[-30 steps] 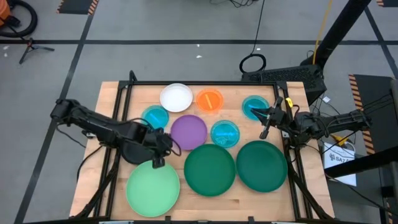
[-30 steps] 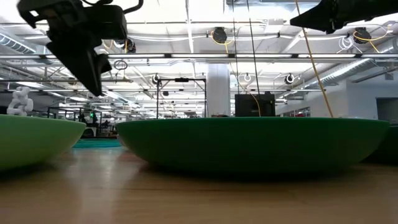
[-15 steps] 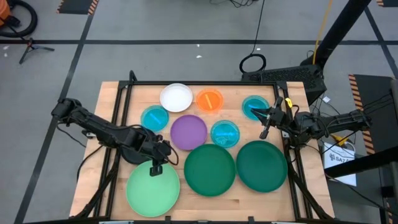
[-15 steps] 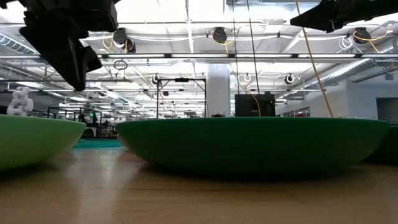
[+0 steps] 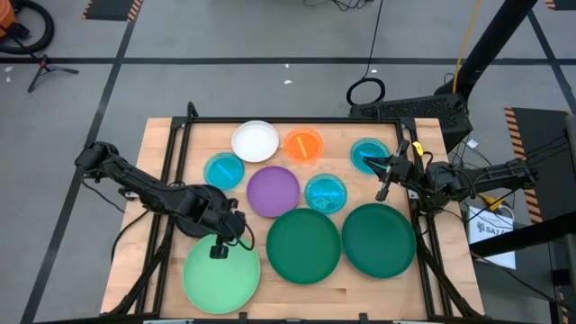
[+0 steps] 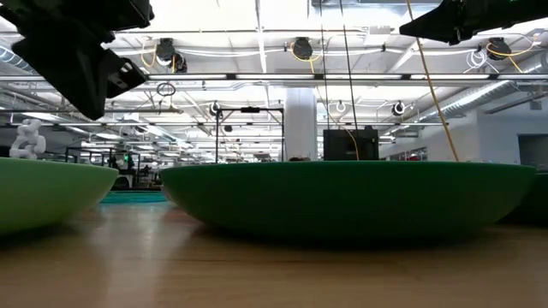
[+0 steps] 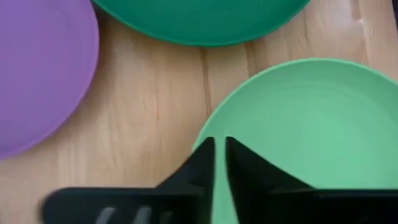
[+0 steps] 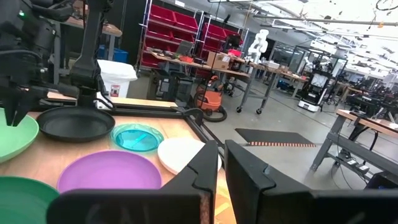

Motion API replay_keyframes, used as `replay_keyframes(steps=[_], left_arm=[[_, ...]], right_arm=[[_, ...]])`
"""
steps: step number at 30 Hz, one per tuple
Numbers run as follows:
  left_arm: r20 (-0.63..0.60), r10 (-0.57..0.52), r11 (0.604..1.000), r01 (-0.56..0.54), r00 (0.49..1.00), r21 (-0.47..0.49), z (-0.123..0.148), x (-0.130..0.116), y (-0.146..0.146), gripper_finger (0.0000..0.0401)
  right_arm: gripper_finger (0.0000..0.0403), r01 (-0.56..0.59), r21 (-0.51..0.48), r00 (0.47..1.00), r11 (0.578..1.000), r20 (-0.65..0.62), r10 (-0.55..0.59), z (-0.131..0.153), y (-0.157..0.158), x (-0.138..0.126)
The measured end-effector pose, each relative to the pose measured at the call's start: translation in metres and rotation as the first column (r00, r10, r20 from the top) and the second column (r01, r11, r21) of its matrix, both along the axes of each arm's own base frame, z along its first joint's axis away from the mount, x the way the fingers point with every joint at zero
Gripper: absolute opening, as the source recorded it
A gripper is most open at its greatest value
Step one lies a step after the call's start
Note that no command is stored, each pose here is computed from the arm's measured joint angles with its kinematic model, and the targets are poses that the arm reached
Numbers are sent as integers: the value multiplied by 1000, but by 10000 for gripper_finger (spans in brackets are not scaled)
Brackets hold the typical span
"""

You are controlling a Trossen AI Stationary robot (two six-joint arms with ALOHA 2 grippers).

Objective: Stack plastic plates
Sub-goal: Stack the light green plate on top of the green plate

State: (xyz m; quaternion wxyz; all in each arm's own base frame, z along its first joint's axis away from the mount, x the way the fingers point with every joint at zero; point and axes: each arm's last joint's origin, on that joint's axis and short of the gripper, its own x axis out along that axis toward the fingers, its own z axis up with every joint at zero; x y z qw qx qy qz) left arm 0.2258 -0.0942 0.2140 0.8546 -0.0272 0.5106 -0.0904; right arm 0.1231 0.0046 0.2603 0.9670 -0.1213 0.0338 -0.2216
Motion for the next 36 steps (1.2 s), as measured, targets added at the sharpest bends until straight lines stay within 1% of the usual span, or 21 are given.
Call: replay_keyframes(steps=[1,3,5,7,11,14,18,21,24,27,36], left_arm=[[14,7,1000,-7,1000,10,0,1,1,10],[67,16,1000,-16,998,-1,3,5,0,13],[130,21,1000,-18,991,-25,7,10,-2,28],[165,28,999,-21,986,-43,9,13,-3,48],[125,68,996,-61,990,-59,7,11,-2,102],[109,64,997,-59,992,-46,6,9,-2,148],[100,35,999,-39,994,30,-2,13,-2,201],[51,16,998,-20,999,67,-15,18,-4,226],[-2,-17,997,17,1000,78,-27,21,-6,231],[-34,-29,996,32,999,87,-34,23,-7,232],[-91,-46,992,56,995,116,-42,22,-6,232]], right_arm=[[23,0,0,1000,1000,0,0,0,0,0],[23,0,0,1000,1000,0,0,0,0,0],[23,0,0,1000,1000,0,0,0,0,0],[23,0,0,1000,1000,0,0,0,0,0],[23,0,0,1000,1000,0,0,0,0,0],[23,0,0,1000,1000,0,0,0,0,0],[23,0,14,1000,1000,4,0,0,0,0],[23,0,23,1000,1000,8,0,0,0,0],[23,0,22,1000,1000,7,0,0,0,0],[23,-1,22,1000,1000,7,0,0,0,0],[23,0,20,1000,1000,3,0,-1,0,0]])
